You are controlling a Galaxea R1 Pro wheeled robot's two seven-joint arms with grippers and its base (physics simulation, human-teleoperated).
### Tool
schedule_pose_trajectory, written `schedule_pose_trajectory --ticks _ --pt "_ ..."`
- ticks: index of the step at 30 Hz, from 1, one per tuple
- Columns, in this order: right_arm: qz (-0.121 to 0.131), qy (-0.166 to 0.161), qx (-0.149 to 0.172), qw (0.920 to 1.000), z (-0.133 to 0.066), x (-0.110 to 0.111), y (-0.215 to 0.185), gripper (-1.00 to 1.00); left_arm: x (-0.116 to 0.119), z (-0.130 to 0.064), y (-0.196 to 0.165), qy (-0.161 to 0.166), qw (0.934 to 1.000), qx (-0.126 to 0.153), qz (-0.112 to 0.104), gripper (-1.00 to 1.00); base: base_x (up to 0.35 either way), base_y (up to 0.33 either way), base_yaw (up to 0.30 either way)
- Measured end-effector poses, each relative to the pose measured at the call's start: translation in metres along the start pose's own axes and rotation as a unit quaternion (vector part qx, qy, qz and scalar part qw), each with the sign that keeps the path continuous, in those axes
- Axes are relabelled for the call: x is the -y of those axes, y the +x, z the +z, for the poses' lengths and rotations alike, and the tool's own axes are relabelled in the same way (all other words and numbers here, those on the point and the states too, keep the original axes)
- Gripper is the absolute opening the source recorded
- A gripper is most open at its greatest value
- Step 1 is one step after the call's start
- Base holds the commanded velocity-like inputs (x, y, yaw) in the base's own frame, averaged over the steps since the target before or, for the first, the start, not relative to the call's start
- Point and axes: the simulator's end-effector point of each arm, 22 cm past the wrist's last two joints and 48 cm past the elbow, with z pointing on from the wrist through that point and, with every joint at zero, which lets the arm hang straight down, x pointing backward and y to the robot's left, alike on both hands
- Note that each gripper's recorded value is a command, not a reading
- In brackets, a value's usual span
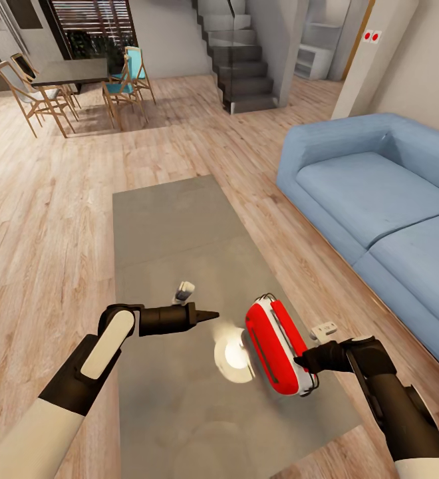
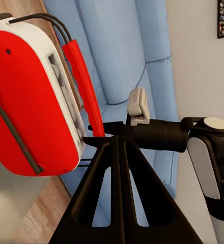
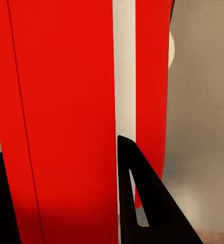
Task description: Turn on the radio receiver that's on the table in the living room.
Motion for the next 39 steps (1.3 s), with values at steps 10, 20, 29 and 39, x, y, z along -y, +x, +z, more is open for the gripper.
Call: schedule_pose_trajectory --ticks 10,20,29,39 --pt "0.003 0.006 -0.01 0.9999 -0.001 0.003 0.008 -1.0 -0.006 -0.002 0.0 -0.009 1.0 0.0 0.001 -1.0 0.0 0.0 0.0" --pt "-0.007 0.016 -0.007 0.9998 0.0 0.007 0.008 -1.0 -0.009 -0.002 0.001 -0.017 0.9998 -0.002 0.006 -1.0 0.0 0.0 0.0" --pt "-0.009 0.031 0.017 0.9993 -0.006 0.022 0.0 -1.0 -0.009 -0.002 0.001 -0.017 0.9998 -0.002 0.006 -1.0 0.0 0.0 0.0" --pt "-0.038 0.035 0.125 0.9908 -0.013 0.021 -0.044 -1.0 -0.01 -0.002 0.001 -0.018 0.9998 -0.002 0.006 -1.0 0.0 0.0 0.0"
